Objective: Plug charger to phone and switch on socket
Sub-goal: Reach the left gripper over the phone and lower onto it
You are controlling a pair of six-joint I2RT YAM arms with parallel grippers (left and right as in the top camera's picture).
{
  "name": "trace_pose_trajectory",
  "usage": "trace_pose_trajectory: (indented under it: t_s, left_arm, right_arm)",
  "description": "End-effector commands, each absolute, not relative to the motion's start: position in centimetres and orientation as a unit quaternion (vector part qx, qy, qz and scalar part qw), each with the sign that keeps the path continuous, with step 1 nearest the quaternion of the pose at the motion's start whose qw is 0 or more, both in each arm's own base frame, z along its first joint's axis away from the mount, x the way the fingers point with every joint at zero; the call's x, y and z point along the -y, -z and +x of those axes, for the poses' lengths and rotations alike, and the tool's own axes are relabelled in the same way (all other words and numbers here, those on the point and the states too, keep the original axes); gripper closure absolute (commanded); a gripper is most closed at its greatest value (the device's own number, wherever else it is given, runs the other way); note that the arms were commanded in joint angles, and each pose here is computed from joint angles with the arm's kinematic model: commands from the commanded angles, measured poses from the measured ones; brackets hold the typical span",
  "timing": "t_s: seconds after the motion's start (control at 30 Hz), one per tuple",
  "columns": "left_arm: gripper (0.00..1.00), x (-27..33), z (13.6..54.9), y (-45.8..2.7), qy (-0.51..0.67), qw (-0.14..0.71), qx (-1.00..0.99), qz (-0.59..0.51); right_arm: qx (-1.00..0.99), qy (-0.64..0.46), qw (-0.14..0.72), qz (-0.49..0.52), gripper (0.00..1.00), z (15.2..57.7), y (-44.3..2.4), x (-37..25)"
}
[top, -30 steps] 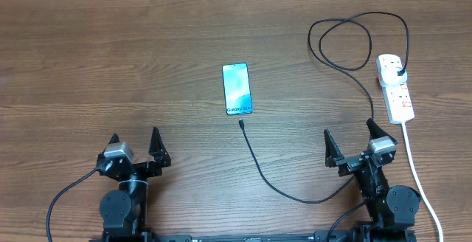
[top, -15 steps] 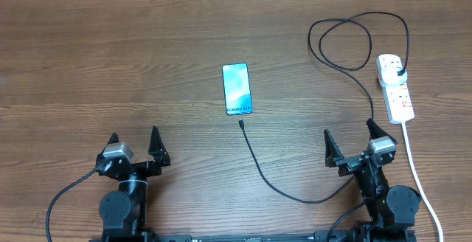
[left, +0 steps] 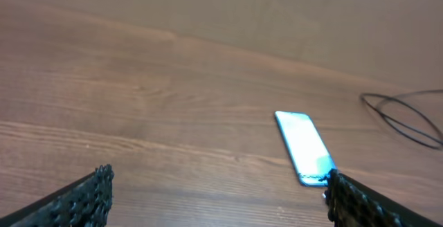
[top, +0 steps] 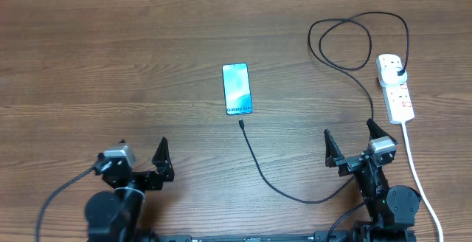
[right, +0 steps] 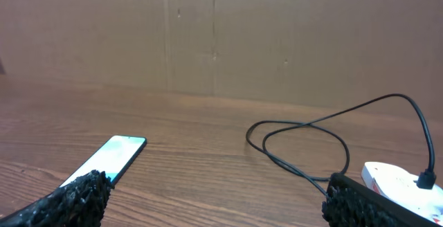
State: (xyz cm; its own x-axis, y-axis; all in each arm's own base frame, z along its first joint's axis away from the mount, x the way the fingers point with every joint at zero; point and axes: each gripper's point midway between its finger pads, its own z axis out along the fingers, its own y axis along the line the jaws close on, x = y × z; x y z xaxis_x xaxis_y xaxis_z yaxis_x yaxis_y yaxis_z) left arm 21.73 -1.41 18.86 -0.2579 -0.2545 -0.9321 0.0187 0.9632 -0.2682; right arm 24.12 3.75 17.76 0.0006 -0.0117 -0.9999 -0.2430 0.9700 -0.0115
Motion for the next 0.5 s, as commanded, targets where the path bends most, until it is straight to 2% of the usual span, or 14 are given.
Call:
trace_pose_trajectory:
  t_s: [0.0,0.07,0.13,0.47]
  left_arm:
    - [0.00,2.8,20.5,-25.6,0.143,0.607,-0.780,-0.047]
    - [0.00,3.3,20.5,-27.8,0.151,0.587,-0.795,-0.038]
    - [0.00,4.6,20.8,-30.5,0.174,0.529,-0.830,-0.016]
    - [0.00,6.6,24.3,-35.5,0.184,0.300,-0.936,0.026]
  right_arm:
    - [-0.700,-0.081,0.703,-0.093,0.00,24.1,-17.6,-3.8]
    - [-0.700,-0.081,0.703,-0.093,0.00,24.1,-17.6,-3.8]
    - [-0.700,-0.081,0.703,-0.093,0.00,24.1,-17.6,-3.8]
    - [-0.700,-0.081,0.703,-0.093,0.00,24.1,-17.6,-3.8]
